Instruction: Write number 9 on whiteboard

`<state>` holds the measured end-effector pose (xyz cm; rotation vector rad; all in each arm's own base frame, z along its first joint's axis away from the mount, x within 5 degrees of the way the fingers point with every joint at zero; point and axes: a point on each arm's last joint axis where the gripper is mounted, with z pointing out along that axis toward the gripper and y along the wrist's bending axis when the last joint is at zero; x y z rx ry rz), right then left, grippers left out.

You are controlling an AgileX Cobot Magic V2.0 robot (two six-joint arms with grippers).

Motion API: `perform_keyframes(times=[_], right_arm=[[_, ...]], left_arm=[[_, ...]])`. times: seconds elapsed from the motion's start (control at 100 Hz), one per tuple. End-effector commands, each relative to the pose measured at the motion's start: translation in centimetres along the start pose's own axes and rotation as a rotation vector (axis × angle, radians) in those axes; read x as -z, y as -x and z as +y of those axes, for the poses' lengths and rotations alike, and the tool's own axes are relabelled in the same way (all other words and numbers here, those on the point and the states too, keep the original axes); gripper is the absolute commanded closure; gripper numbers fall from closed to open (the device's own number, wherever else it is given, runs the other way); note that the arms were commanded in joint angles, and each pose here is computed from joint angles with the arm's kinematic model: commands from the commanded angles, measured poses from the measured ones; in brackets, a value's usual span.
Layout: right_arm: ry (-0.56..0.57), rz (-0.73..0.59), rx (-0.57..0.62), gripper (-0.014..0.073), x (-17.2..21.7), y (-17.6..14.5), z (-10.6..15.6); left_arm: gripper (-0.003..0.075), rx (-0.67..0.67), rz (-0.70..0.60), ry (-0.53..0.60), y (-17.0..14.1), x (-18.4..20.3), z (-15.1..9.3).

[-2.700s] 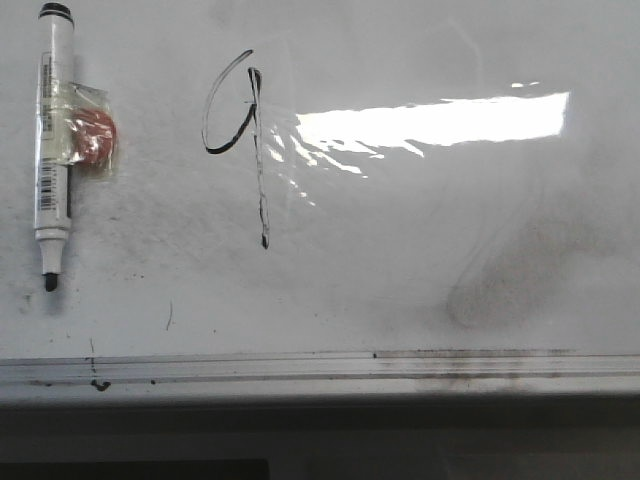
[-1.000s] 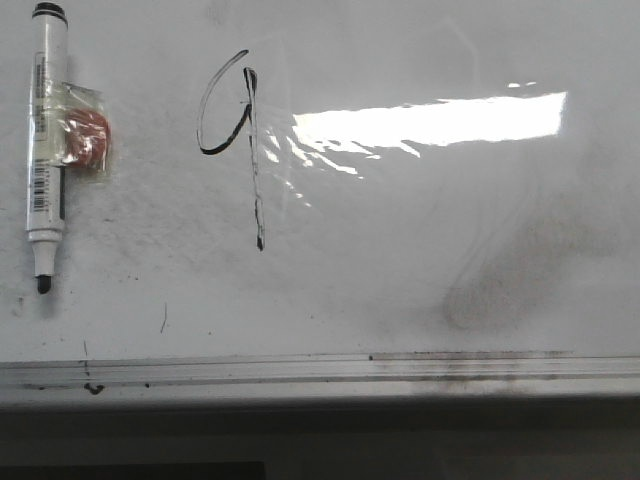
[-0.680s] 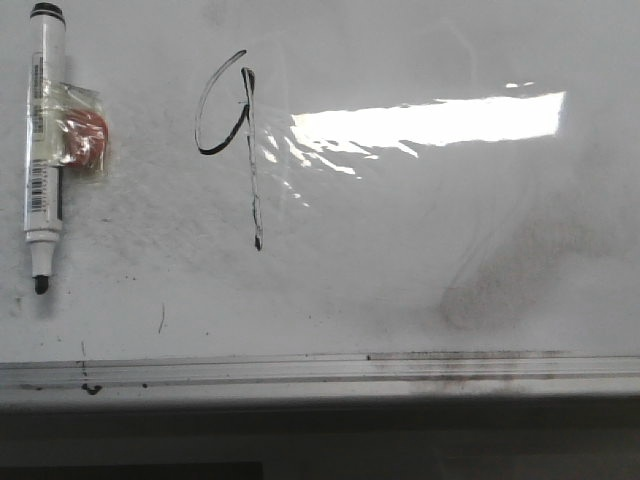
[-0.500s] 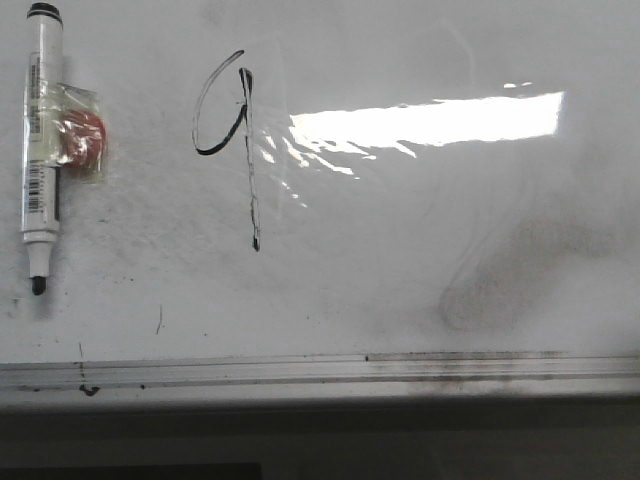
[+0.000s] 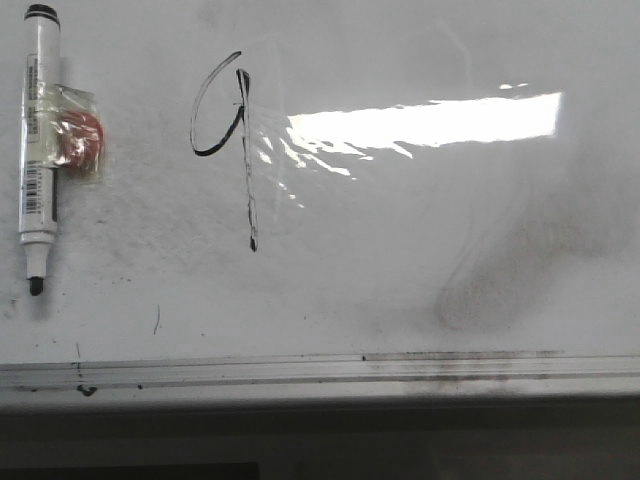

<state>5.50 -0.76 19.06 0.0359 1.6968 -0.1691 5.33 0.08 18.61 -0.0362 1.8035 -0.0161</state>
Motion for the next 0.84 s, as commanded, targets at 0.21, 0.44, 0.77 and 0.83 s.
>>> perform_keyframes(times=[0.21, 0.44, 0.77, 0.83], right_arm=[[0.001, 0.084, -0.024, 0.0659, 0.12, -1.11, 0.09], [0.007, 0.084, -0.045, 0.0659, 0.12, -1.11, 0.14], [0.007, 0.084, -0.045, 0.0659, 0.12, -1.11, 0.14], [0.007, 0.084, -0.045, 0.0659, 0.12, -1.11, 0.14]], left_arm=[[0.0741, 0.008, -0.034, -0.01, -0.79, -0.22, -0.03], [0.0741, 0.008, -0.034, -0.01, -0.79, -0.22, -0.03], [0.0741, 0.008, -0.034, -0.01, -0.79, -0.22, -0.03], [0.0741, 0.008, -0.034, -0.01, -0.79, -0.22, -0.03]])
